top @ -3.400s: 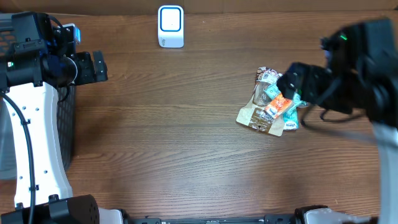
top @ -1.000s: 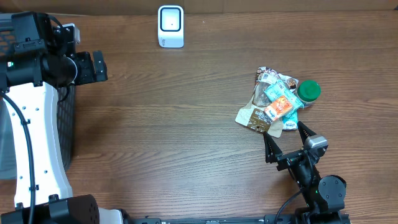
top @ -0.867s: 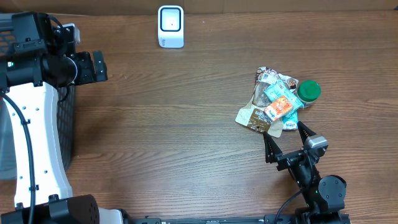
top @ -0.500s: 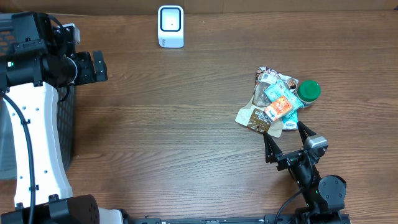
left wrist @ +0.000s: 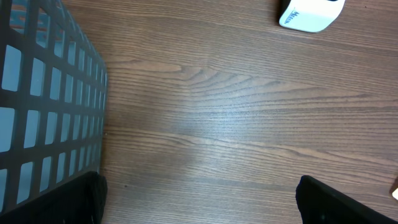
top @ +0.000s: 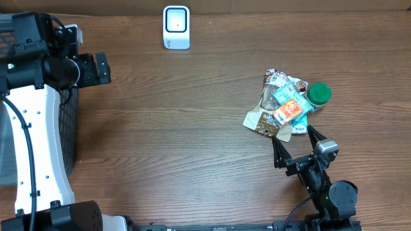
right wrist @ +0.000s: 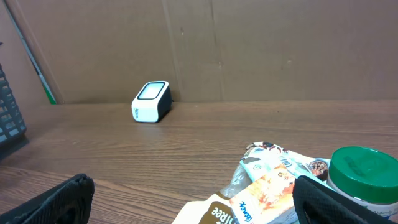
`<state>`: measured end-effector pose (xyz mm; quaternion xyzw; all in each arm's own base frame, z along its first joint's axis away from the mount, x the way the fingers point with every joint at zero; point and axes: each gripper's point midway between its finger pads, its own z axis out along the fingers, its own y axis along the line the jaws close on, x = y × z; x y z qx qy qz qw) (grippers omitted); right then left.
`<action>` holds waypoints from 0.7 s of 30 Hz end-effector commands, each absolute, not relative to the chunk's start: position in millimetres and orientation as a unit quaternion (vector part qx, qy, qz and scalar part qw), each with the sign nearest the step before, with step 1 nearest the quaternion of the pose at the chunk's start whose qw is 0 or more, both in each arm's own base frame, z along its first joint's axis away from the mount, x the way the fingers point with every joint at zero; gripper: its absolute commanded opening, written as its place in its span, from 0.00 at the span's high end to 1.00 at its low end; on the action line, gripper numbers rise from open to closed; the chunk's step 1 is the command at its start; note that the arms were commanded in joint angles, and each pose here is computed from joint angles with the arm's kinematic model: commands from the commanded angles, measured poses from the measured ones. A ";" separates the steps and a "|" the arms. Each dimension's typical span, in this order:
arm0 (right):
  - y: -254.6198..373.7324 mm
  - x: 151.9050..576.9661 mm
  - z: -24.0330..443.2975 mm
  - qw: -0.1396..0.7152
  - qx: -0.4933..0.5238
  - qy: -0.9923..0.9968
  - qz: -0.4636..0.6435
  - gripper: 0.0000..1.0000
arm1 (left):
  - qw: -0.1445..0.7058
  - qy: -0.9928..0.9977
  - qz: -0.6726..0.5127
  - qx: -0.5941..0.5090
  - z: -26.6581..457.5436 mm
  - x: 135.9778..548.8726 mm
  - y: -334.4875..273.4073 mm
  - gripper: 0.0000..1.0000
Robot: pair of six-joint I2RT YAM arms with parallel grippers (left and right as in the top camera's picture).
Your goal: Scan the item barcode
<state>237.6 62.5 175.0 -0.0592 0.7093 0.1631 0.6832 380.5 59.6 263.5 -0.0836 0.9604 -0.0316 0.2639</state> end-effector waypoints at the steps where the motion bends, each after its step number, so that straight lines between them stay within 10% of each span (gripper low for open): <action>1: 61.7 237.6 174.1 0.686 -0.059 0.707 0.162 0.00 | 0.274 0.958 -0.028 -0.074 271.0 383.7 59.7 0.00; 21: 61.7 237.6 174.1 0.686 -0.059 0.707 0.162 0.00 | 0.406 0.912 -0.046 0.021 369.2 328.2 -11.5 0.00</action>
